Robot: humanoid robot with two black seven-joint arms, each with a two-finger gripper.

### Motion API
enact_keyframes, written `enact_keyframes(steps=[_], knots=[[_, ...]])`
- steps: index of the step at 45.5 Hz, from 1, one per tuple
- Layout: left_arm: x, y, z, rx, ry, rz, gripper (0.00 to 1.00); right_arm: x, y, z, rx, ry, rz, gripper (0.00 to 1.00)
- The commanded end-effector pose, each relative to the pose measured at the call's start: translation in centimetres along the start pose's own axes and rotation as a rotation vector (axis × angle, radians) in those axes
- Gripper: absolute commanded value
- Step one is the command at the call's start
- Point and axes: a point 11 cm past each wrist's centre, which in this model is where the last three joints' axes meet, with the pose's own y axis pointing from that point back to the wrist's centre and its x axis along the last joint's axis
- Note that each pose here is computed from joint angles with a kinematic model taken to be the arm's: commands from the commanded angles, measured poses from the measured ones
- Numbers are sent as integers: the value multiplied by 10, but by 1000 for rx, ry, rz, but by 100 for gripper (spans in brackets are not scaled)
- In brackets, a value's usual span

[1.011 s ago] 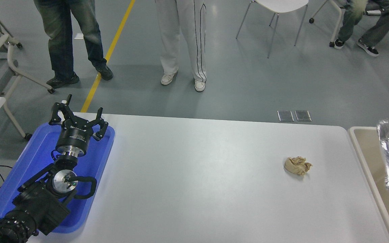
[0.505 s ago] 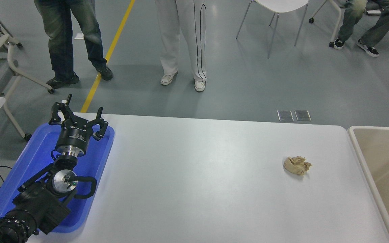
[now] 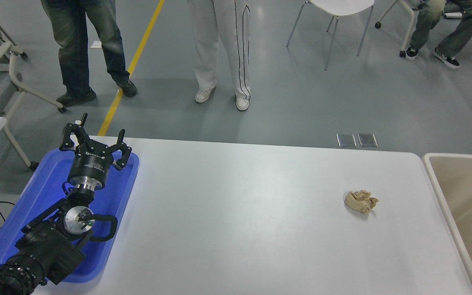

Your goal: Pick up foil plate and place in dustbin

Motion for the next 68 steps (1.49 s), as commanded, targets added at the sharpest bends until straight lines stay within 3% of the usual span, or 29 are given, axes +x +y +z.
enact_keyframes(steps=[1, 11, 24, 63, 64, 66, 68], knots=[[0, 0, 0, 0, 0, 0, 100, -7, -28, 2, -30, -89, 125, 0], [0, 0, 0, 0, 0, 0, 100, -12, -45, 4, -75, -156, 224, 0], [0, 0, 0, 1, -1, 0, 100, -37, -64, -8, -64, -160, 231, 0], [0, 0, 0, 0, 0, 0, 100, -39, -69, -16, -88, -232, 417, 0], [0, 0, 0, 0, 0, 0, 100, -38, -69, -15, -90, -229, 429, 1], [0, 0, 0, 0, 0, 0, 100, -35, -67, -14, -93, -231, 457, 29], [0, 0, 0, 1, -1, 0, 100, -31, -65, -11, -98, -233, 491, 48]])
